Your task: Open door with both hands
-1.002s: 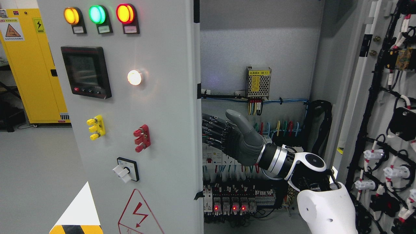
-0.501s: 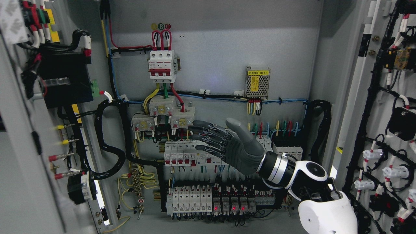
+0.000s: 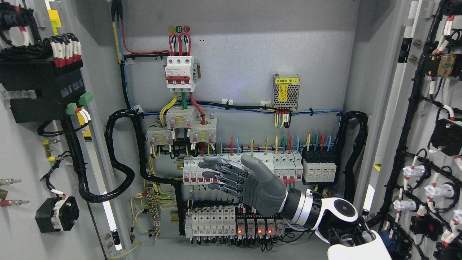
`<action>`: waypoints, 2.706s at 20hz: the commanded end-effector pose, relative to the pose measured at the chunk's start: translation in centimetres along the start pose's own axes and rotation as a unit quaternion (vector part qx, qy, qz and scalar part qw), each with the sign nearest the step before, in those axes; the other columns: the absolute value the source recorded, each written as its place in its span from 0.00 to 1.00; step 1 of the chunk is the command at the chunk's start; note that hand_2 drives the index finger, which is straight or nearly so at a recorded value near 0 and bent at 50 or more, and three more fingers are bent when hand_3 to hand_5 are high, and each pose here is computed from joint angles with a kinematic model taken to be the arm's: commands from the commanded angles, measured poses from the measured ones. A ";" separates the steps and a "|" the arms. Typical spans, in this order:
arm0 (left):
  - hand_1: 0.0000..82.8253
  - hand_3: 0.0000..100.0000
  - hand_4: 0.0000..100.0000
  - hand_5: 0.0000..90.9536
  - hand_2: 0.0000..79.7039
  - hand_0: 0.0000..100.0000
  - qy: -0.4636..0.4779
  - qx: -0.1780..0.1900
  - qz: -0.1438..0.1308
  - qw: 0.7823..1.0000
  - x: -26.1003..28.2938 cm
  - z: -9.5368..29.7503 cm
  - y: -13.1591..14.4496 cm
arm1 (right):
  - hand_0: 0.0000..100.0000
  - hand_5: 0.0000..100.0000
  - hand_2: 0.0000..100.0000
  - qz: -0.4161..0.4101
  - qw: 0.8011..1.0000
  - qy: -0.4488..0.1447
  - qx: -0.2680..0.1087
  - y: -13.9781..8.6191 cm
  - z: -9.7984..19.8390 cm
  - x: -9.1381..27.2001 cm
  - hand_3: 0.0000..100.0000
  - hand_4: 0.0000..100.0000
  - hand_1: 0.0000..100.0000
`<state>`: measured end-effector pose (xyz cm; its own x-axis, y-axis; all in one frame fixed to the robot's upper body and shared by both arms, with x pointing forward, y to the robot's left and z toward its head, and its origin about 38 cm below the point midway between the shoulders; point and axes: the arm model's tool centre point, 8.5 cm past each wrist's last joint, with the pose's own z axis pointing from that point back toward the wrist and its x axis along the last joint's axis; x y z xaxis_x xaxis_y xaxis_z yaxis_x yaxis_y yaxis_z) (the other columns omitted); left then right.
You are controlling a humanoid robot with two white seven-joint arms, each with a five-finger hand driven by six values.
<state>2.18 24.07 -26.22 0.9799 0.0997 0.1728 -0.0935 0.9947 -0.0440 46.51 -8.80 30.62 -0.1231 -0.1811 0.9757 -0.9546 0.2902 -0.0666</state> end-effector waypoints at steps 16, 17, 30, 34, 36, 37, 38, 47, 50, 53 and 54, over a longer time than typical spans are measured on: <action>0.00 0.00 0.00 0.00 0.00 0.00 -0.006 -0.003 -0.001 1.000 1.2 -0.2 -0.4 | 0.24 0.00 0.00 -0.020 0.990 0.025 0.136 13.8 -5.0 -6.2 0.00 0.00 0.00; 0.00 0.00 0.00 0.00 0.00 0.00 -0.006 -0.003 -0.001 1.000 1.2 -0.2 -0.4 | 0.24 0.00 0.00 -0.025 0.991 0.022 0.128 14.0 -5.4 -6.3 0.00 0.00 0.00; 0.00 0.00 0.00 0.00 0.00 0.00 -0.006 -0.003 -0.001 1.000 1.2 -0.2 -0.5 | 0.24 0.00 0.00 -0.073 0.986 0.010 0.146 19.8 -8.9 -8.6 0.00 0.00 0.00; 0.00 0.00 0.00 0.00 0.00 0.00 -0.006 -0.003 -0.001 1.000 1.2 -0.2 -0.4 | 0.24 0.00 0.00 -0.052 0.989 0.030 0.132 20.1 -9.5 -9.3 0.00 0.00 0.00; 0.00 0.00 0.00 0.00 0.00 0.00 -0.006 -0.003 -0.001 1.000 1.2 -0.2 -0.4 | 0.24 0.00 0.00 -0.057 0.990 0.032 0.127 20.5 -9.5 -9.7 0.00 0.00 0.00; 0.00 0.00 0.00 0.00 0.00 0.00 -0.006 -0.003 -0.001 1.000 1.2 -0.2 -0.4 | 0.24 0.00 0.00 -0.059 0.990 0.034 0.126 20.8 -9.6 -9.9 0.00 0.00 0.00; 0.00 0.00 0.00 0.00 0.00 0.00 -0.006 -0.003 -0.001 1.000 1.2 -0.2 -0.4 | 0.24 0.00 0.00 -0.062 0.989 0.036 0.127 21.1 -9.6 -10.2 0.00 0.00 0.00; 0.00 0.00 0.00 0.00 0.00 0.00 -0.006 -0.003 -0.001 1.000 1.2 -0.2 -0.4 | 0.24 0.00 0.00 -0.060 0.985 0.055 0.150 23.3 -10.5 -11.3 0.00 0.00 0.00; 0.00 0.00 0.00 0.00 0.00 0.00 -0.006 -0.003 0.000 1.000 1.2 -0.2 -0.5 | 0.24 0.00 0.00 -0.060 0.987 0.056 0.141 23.3 -10.7 -11.3 0.00 0.00 0.00; 0.00 0.00 0.00 0.00 0.00 0.00 -0.006 -0.003 0.000 1.000 1.2 -0.2 -0.5 | 0.24 0.00 0.00 -0.059 0.986 0.060 0.142 23.1 -10.8 -11.4 0.00 0.00 0.00; 0.00 0.00 0.00 0.00 0.00 0.00 -0.006 -0.003 0.000 1.000 1.2 -0.2 -0.5 | 0.24 0.00 0.00 -0.058 0.986 0.063 0.141 22.9 -10.9 -11.5 0.00 0.00 0.00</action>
<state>4.02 23.64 -26.15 0.9747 0.0985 0.2005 -0.0895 0.9945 -0.0536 30.04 8.74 20.62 0.0062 -0.1015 0.9948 -0.9991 0.0423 0.0106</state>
